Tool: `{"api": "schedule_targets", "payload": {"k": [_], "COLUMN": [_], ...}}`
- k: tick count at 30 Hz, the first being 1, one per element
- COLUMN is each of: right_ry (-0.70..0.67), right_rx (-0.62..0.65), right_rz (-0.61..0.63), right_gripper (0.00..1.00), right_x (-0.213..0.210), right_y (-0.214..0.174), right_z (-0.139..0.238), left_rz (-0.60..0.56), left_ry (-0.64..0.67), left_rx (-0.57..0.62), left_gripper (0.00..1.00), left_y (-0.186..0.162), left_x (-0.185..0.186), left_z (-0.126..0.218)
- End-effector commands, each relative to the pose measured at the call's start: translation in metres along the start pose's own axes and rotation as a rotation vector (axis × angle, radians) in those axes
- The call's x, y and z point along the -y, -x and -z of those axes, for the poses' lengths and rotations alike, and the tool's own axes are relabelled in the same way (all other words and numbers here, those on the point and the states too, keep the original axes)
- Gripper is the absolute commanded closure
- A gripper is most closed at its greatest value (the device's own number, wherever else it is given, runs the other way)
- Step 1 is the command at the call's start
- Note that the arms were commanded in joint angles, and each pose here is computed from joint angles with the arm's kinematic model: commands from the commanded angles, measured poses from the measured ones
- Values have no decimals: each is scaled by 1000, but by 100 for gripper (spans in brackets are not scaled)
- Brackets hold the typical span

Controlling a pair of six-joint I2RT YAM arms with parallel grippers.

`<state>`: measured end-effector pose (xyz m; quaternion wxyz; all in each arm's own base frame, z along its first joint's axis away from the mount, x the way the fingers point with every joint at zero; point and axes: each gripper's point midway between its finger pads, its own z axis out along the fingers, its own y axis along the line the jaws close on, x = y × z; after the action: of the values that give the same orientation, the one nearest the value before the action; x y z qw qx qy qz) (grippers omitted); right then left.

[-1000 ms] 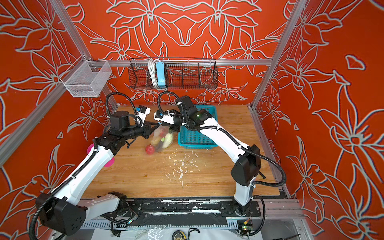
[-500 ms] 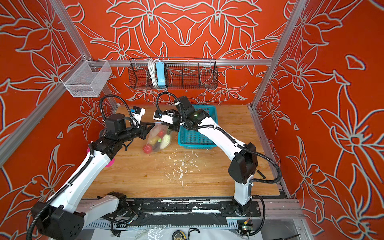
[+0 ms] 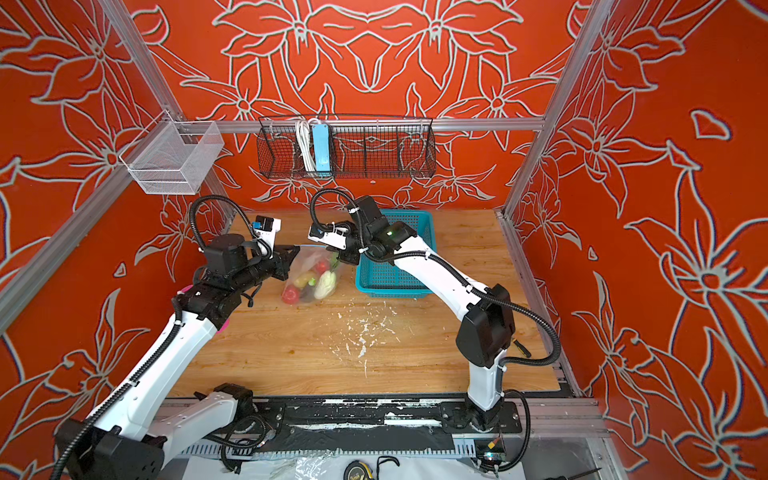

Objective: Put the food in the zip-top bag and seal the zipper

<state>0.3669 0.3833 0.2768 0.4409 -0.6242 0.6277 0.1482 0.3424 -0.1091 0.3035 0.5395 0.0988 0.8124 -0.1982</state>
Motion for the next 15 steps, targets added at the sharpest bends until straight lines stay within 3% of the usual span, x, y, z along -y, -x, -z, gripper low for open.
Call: {"api": "schedule_targets", "payload": {"k": [1, 15], "right_ry": [-41, -81], "right_rx": [-82, -131], "right_rz": [-37, -66], "right_gripper": [95, 97], "right_x": [4, 2], "right_y": [-22, -36], "right_z": [9, 21], "left_rz": [-3, 7], "left_ry": [91, 185], "left_rx": [93, 141], "left_gripper": [100, 100], "left_y": [23, 30], "left_x": [-16, -28], "left_z": [12, 28]}}
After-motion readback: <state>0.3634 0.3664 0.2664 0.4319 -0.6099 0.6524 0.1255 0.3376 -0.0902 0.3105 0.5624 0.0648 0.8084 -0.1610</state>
